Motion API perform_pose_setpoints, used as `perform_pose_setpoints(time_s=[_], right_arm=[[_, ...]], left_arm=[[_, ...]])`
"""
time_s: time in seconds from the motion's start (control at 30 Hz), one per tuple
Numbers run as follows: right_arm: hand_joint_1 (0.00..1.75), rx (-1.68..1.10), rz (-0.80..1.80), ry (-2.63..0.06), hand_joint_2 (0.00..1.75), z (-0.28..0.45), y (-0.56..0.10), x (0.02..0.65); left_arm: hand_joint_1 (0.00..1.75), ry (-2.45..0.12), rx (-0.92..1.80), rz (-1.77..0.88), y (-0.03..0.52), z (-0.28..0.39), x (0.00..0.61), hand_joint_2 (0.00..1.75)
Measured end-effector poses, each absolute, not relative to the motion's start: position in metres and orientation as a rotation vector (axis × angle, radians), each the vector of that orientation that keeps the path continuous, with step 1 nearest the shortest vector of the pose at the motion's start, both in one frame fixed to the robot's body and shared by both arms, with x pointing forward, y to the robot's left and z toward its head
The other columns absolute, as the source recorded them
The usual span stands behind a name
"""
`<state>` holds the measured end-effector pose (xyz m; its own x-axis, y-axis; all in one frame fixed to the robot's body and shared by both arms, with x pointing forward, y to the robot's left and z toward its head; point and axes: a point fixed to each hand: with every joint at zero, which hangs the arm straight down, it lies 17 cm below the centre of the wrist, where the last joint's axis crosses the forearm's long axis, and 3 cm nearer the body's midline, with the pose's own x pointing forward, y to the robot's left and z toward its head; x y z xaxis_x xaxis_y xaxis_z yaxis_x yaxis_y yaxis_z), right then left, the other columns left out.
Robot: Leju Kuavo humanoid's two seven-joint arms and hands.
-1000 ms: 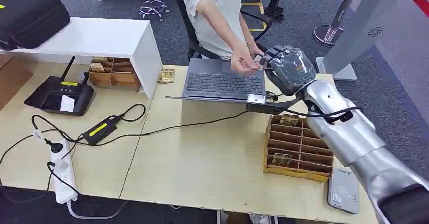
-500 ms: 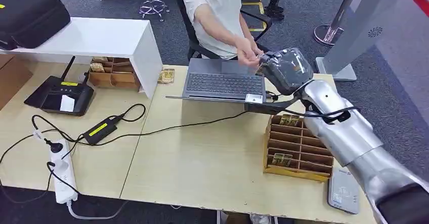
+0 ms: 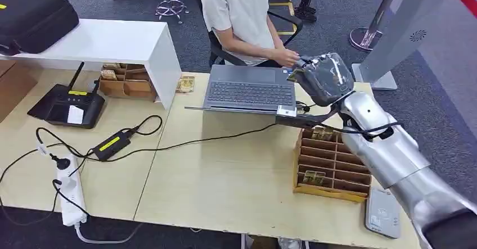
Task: Pass the card to the sensor for recognition and then transmit it.
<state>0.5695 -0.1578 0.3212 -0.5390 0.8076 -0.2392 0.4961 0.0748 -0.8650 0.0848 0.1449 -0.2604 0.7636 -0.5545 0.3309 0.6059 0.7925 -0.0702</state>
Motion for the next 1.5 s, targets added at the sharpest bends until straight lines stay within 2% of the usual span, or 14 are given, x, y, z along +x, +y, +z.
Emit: perform_pose_setpoints(time_s=[0.43,0.73,0.97,1.17,1.5], right_arm=[[1.75,-1.417,1.288,-2.111,1.75,0.274,-0.265,0.474],[1.75,-1.45,1.269,-2.1,1.75,0.276,-0.28,0.461],[1.75,-1.411,1.292,-2.149,1.75,0.241,-0.278,0.403],[1.75,-1.441,1.149,-2.181,1.75,0.242,-0.288,0.368],[1.75,-1.52,0.937,-2.027,1.75,0.22,-0.342,0.333]], left_arm=[[0.0,-0.29,-0.16,-0.551,0.148,-0.262,0.083,1.75],[0.0,-0.291,-0.159,-0.541,0.148,-0.262,0.083,1.75],[0.0,-0.29,-0.151,-0.494,0.148,-0.262,0.084,1.75],[0.0,-0.286,-0.15,-0.472,0.148,-0.262,0.083,1.75],[0.0,-0.28,-0.142,-0.421,0.149,-0.263,0.083,1.75]])
